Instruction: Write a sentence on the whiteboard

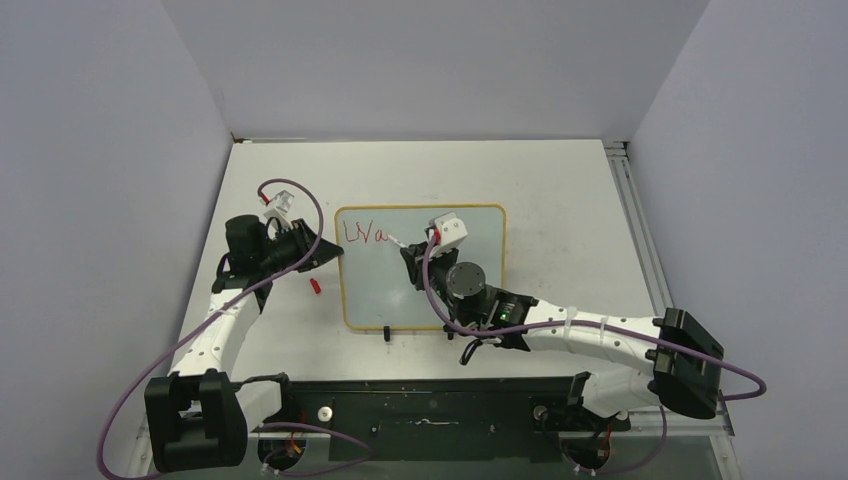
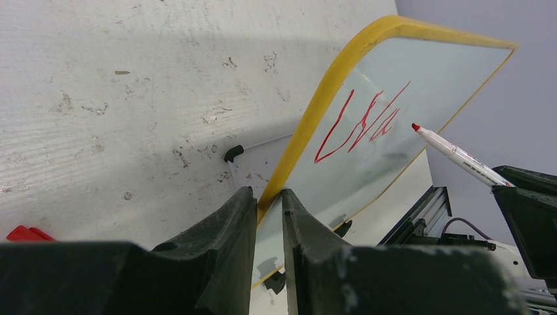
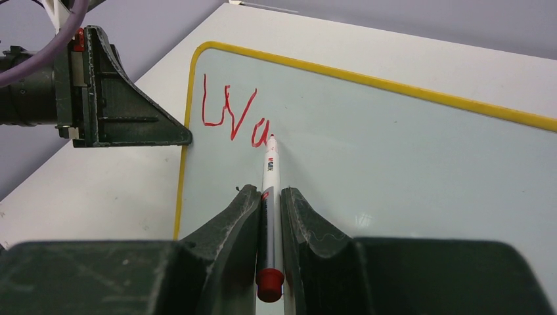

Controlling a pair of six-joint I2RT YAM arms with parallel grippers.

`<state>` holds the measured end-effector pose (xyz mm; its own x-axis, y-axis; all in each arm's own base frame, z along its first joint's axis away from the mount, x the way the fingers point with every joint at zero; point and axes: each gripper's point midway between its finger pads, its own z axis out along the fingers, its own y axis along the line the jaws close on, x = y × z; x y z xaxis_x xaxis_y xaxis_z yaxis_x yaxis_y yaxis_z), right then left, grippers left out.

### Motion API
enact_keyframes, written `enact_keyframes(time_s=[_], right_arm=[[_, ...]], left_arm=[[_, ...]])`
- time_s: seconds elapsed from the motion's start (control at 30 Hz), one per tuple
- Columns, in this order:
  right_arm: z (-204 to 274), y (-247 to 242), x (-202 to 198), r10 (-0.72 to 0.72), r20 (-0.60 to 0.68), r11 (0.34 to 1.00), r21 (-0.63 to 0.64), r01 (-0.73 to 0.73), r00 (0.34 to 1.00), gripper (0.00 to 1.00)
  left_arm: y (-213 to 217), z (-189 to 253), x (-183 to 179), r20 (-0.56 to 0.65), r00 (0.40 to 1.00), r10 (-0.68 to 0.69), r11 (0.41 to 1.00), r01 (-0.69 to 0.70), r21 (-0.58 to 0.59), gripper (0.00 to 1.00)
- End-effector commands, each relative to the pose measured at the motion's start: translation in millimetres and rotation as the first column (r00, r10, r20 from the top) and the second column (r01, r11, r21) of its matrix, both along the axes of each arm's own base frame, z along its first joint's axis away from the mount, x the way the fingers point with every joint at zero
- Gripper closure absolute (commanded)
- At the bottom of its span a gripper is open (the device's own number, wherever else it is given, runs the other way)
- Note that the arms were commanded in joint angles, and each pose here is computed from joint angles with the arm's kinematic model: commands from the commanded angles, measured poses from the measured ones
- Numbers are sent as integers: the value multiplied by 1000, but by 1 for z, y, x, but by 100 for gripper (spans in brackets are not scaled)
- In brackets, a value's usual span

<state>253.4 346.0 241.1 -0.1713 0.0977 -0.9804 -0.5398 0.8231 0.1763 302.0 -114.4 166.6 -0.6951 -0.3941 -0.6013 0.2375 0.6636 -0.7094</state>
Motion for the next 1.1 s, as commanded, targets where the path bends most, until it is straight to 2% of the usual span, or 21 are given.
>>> enact_keyframes(time_s=[0.0, 0.6, 1.07], right_arm=[[40, 8, 6, -12, 64, 996, 87, 7, 998, 95], [38, 14, 20, -40, 71, 996, 84, 34, 997, 95], [27, -3, 22, -93, 59, 994, 57, 90, 994, 95]], left_arm=[[-3, 26, 7, 76, 997, -25, 1000, 25, 0, 81], [-3, 25, 7, 74, 997, -25, 1000, 25, 1, 81], [-3, 25, 6, 72, 997, -25, 1000, 25, 1, 81]])
